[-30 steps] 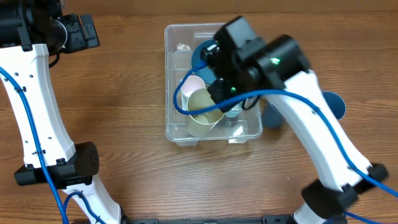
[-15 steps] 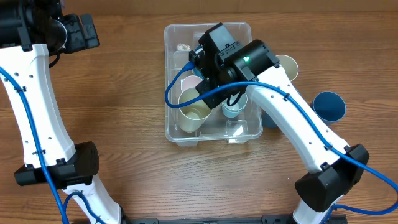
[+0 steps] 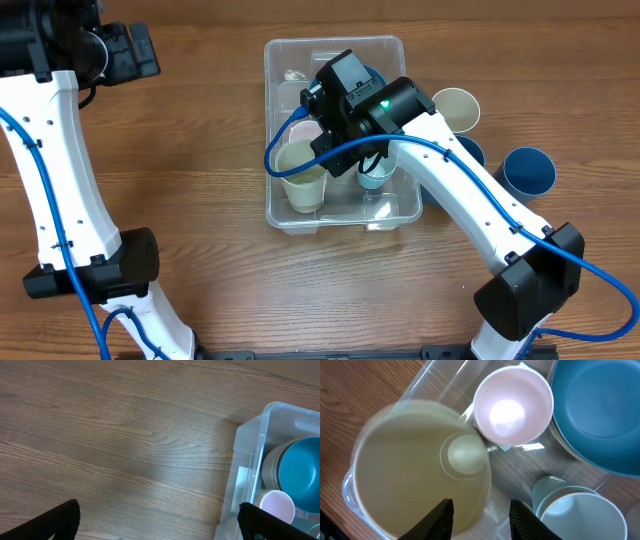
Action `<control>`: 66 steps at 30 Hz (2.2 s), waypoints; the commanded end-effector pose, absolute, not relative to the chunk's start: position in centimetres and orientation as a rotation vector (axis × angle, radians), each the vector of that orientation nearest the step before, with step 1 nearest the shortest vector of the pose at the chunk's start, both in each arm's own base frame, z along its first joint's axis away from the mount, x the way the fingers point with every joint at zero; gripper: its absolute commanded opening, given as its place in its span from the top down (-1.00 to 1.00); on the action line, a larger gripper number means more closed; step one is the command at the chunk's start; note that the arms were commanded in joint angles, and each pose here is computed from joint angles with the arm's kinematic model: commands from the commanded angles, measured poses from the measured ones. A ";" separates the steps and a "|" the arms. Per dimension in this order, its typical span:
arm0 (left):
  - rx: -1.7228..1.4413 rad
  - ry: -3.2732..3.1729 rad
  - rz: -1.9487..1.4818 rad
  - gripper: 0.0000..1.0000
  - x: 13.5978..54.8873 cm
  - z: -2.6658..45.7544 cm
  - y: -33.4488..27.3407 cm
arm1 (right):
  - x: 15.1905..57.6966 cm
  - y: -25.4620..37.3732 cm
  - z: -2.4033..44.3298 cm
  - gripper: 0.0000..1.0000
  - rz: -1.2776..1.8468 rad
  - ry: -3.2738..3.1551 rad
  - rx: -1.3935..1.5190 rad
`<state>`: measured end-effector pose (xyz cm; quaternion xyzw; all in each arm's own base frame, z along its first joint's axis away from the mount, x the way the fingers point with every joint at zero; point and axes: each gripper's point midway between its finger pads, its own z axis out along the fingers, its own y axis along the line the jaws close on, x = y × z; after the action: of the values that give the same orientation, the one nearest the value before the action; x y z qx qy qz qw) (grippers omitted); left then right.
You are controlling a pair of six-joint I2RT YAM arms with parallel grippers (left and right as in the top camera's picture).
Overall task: Pack container
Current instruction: 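Carry the cream tumbler into the bin and set it down, release, then move the right gripper to the second cream tumbler and grasp it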
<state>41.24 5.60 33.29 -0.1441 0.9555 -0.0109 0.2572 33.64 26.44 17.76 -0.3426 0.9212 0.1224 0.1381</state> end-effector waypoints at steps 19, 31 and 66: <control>-0.385 2.567 -0.019 -1.00 40.5 34.4 5.7 | 38.0 11.2 35.7 -0.22 0.173 2.365 -0.090; -0.385 2.567 -0.019 -1.00 40.5 34.4 5.7 | 41.9 -0.5 24.2 -0.29 0.321 2.715 0.316; -0.385 2.567 -0.019 -1.00 40.5 34.4 5.7 | 45.0 -4.6 16.5 0.92 0.242 2.794 0.555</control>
<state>41.24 5.59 33.29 -0.1441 0.9555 -0.0111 0.2572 44.30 -3.20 13.58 0.1717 0.9756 0.0910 0.1023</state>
